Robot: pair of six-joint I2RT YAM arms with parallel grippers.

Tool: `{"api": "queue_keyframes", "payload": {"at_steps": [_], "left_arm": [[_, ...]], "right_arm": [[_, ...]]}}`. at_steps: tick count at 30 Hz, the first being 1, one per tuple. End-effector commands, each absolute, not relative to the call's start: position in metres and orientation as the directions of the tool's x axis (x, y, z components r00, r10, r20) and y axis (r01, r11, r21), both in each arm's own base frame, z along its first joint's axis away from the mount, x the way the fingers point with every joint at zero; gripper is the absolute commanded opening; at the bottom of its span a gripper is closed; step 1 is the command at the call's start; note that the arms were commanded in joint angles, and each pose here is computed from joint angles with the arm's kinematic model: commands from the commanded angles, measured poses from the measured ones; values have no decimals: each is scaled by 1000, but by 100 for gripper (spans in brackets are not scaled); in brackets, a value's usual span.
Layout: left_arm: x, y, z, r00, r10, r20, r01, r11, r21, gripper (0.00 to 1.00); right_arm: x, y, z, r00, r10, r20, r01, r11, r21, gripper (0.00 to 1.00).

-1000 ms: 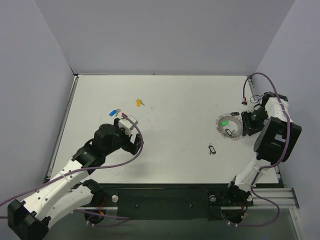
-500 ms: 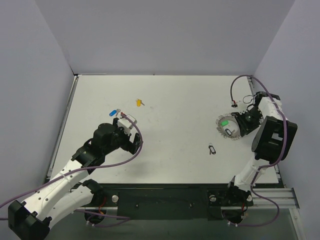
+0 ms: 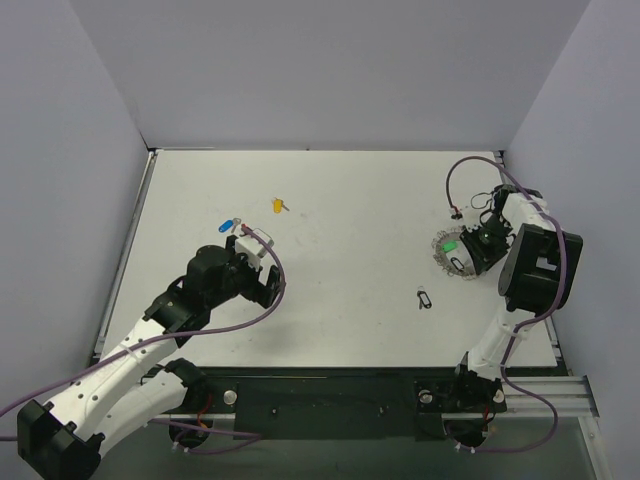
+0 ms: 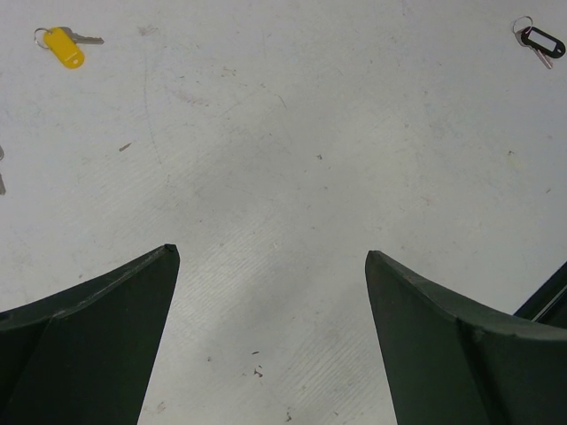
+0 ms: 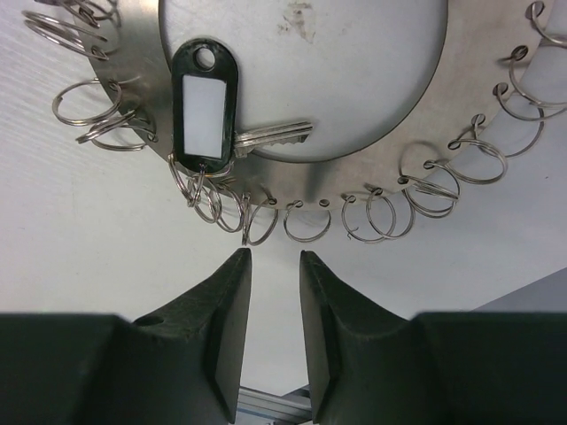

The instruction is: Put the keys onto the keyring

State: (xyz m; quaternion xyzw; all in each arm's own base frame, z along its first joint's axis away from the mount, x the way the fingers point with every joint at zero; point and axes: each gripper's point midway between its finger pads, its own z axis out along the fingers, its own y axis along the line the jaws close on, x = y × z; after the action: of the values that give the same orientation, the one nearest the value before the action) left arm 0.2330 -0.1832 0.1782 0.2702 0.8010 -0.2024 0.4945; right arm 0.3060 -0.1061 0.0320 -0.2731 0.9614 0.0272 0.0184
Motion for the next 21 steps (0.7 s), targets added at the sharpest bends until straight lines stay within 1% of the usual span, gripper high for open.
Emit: {"api": "queue_keyframes", "payload": {"at_steps": [1,3,8,14,21], "left_arm": [[237,-188,196,-326,215,-921,648,760,-52,97],[237,-188,197,-325,214,-921,648,760,-52,97],[238,-187,196,-326,213,-921,647,761,-53,97],[237,-188,196,-327,214,-921,648,760,-53,97],[237,-188,196,-327,212,-921,649,759,-55,97]], "right_arm": [[294,-103,32,-862,-507,-13,-507,859,66,24],[294,-99,31,-865,-502,-19,-501,862,79,22],[294,-88,32,-871,-490,-43,-491,862,121,22],[293,-83,28,-870,-493,-30,-492,861,130,22],[296,-84,26,-872,-489,-14,-487,865,119,17]]}}
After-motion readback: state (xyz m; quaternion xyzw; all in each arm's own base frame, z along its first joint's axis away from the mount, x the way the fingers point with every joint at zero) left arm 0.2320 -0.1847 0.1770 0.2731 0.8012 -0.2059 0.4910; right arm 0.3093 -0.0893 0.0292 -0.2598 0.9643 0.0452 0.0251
